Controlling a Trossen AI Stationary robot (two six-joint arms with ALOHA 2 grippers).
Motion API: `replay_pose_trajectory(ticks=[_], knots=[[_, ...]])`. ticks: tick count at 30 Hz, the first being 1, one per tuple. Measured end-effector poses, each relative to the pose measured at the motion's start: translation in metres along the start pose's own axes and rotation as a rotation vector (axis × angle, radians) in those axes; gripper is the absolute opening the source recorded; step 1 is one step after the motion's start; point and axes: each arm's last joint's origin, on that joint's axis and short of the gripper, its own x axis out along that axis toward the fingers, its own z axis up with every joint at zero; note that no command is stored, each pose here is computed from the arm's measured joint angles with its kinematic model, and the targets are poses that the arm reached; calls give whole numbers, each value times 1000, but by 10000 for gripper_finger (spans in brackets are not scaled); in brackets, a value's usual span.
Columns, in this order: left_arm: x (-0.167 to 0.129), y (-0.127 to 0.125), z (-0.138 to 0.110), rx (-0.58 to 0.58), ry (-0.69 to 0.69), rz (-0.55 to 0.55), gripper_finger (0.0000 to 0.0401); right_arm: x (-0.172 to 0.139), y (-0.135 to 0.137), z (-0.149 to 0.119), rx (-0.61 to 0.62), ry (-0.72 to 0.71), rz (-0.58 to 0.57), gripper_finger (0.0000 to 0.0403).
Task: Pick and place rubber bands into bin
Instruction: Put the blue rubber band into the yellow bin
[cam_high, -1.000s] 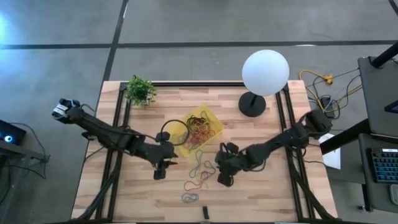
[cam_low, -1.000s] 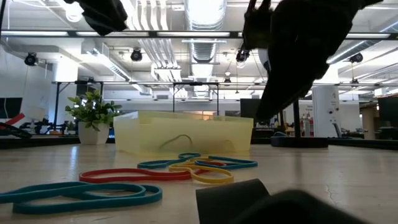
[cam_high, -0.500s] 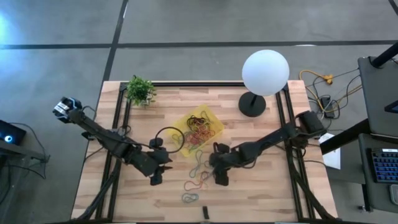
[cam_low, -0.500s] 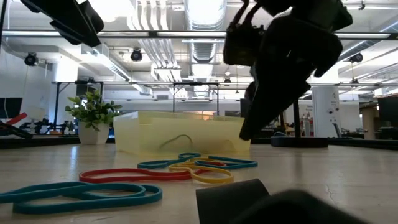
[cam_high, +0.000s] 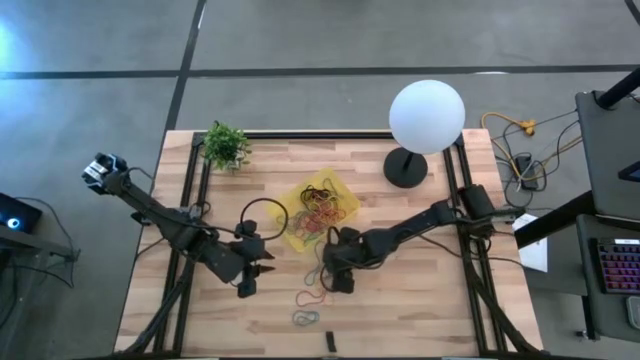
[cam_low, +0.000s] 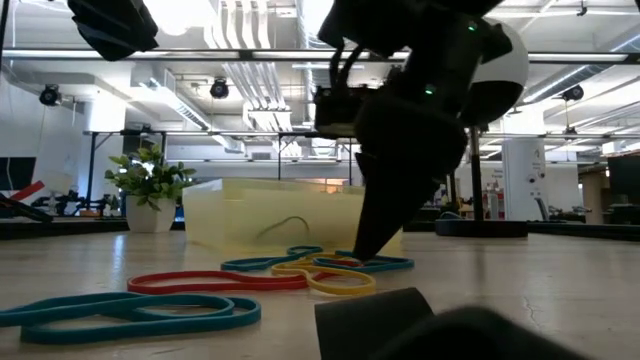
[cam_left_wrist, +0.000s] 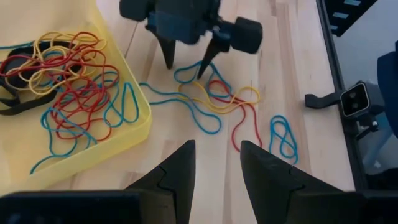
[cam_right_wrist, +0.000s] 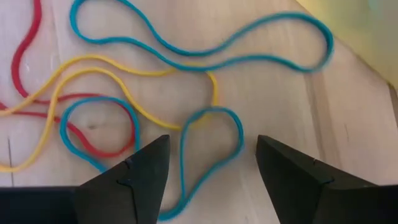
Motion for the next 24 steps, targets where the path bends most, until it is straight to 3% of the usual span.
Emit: replay_pose_trajectory(ticks=[13,18,24], knots=[[0,1,-6,-19,1,4,112,22,14,17,-73,127,-17,207],[-1,0,-7,-14,2,-1,112,17,11,16,-88,155,-17,171],[-1,0,-7,-13,-1,3,112,14,9,13,-97,192,-20,89]])
